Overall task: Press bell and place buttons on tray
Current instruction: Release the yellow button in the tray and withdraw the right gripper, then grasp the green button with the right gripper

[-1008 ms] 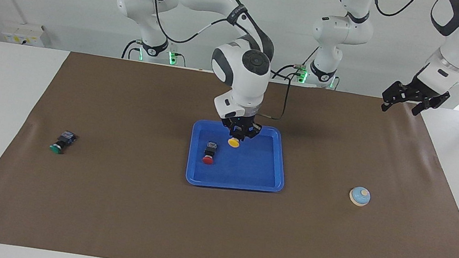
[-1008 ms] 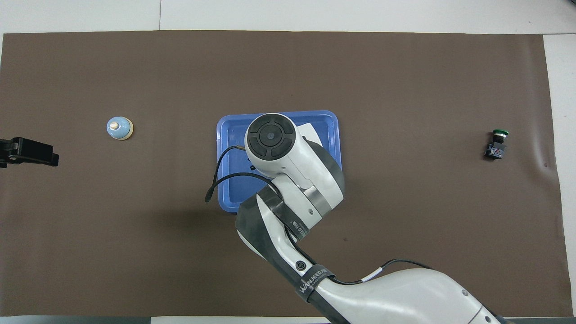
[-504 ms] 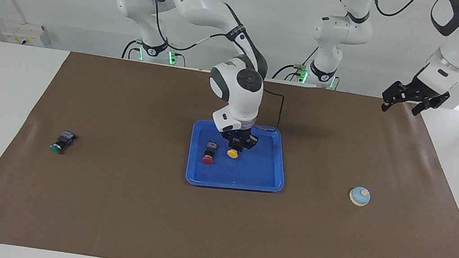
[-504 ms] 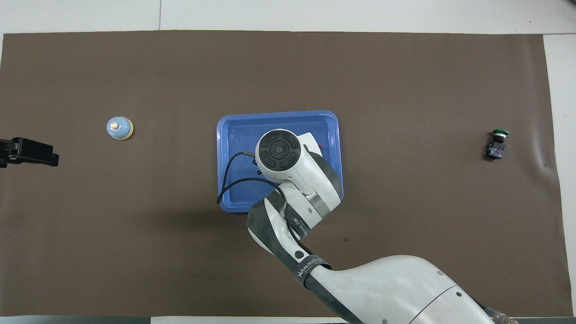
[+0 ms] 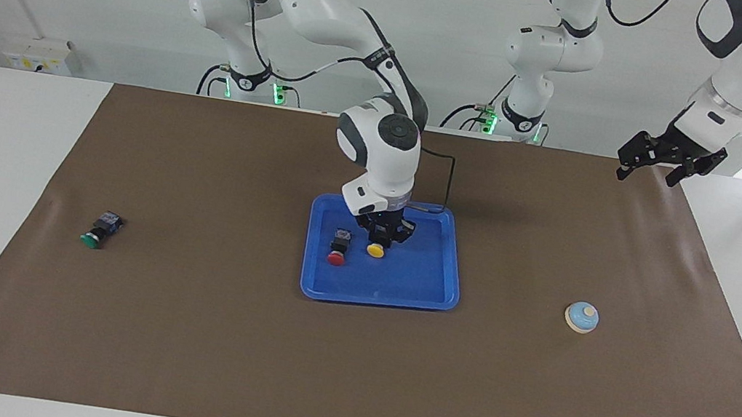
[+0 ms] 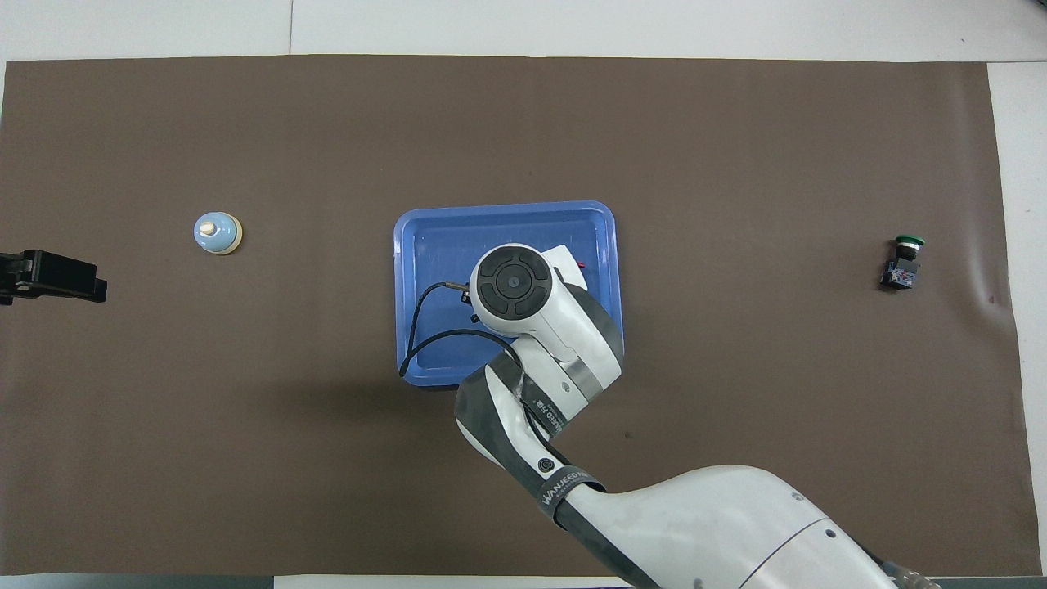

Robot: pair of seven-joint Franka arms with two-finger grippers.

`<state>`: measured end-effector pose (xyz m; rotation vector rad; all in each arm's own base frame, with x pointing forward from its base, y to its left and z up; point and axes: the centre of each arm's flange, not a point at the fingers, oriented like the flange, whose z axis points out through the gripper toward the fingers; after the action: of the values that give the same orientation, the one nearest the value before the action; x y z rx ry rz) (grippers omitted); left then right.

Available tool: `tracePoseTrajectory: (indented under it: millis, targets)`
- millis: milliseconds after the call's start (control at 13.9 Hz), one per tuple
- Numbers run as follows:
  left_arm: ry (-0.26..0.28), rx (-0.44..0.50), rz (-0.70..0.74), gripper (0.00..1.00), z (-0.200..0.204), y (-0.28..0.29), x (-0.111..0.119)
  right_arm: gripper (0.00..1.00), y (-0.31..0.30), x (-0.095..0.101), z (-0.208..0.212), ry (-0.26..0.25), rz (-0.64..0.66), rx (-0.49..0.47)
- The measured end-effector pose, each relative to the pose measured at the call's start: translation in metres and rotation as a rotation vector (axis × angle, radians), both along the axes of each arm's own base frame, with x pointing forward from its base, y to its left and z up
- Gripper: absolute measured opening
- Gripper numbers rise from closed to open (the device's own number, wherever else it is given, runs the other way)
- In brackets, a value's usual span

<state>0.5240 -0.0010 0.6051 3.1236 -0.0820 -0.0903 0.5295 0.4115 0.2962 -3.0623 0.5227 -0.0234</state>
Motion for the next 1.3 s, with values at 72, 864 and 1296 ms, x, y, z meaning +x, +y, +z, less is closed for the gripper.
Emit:
tracePoseTrajectory:
  millis: [72, 864, 1296]
  targets:
    - [0.000, 0.000, 0.000, 1.00, 0.000, 0.000, 0.000, 0.51, -0.001, 0.000, 0.000, 0.001, -0.002, -0.002]
    - [0.000, 0.000, 0.000, 1.00, 0.000, 0.000, 0.000, 1.00, -0.197, 0.085, 0.135, 0.062, -0.080, -0.056]
    - [0.000, 0.000, 0.000, 1.00, 0.000, 0.000, 0.000, 1.00, -0.398, 0.108, 0.144, 0.108, 0.144, -0.064]
